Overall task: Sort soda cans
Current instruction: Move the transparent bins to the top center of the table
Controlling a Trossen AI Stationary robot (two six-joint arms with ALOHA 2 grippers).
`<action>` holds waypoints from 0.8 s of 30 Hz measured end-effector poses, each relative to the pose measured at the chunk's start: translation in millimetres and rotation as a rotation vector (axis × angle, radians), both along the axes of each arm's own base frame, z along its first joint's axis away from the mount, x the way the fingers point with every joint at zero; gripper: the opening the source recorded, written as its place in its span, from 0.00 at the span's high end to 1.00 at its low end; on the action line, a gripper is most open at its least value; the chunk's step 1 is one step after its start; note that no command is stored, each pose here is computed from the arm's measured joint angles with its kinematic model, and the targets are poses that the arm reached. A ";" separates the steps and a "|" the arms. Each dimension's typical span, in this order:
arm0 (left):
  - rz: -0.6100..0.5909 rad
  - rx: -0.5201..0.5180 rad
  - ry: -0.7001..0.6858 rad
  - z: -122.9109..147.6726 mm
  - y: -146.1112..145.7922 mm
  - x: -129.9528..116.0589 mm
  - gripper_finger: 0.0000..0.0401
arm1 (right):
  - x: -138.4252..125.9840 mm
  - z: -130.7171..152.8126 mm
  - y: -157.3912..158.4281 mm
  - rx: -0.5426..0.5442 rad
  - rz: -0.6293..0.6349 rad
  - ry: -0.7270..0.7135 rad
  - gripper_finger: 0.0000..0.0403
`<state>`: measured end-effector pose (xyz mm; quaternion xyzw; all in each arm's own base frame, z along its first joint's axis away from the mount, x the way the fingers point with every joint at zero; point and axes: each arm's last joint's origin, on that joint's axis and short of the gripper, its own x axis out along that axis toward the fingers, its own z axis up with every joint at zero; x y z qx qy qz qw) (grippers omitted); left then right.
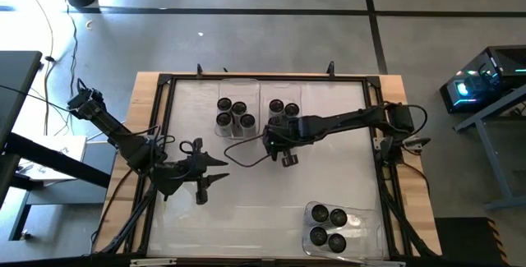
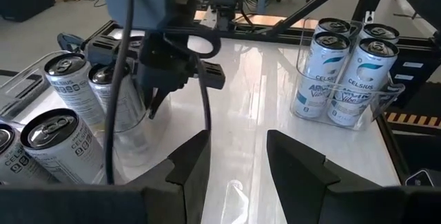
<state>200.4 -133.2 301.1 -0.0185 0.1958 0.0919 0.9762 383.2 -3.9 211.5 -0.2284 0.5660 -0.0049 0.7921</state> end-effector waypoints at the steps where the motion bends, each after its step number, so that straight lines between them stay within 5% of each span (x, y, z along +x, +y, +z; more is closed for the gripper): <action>1: 0.000 0.000 0.000 0.0 0.0 0.0 0.66 | 0.1 -0.2 -1.6 -0.002 0.000 0.001 1.00; 17: 0.000 0.000 0.000 0.0 0.1 0.1 0.66 | 2.4 -0.9 -6.9 -0.010 -0.015 -0.022 0.92; 24: 0.001 0.000 0.000 -0.1 0.1 0.1 0.66 | 1.5 2.0 -5.8 0.056 -0.071 -0.049 0.73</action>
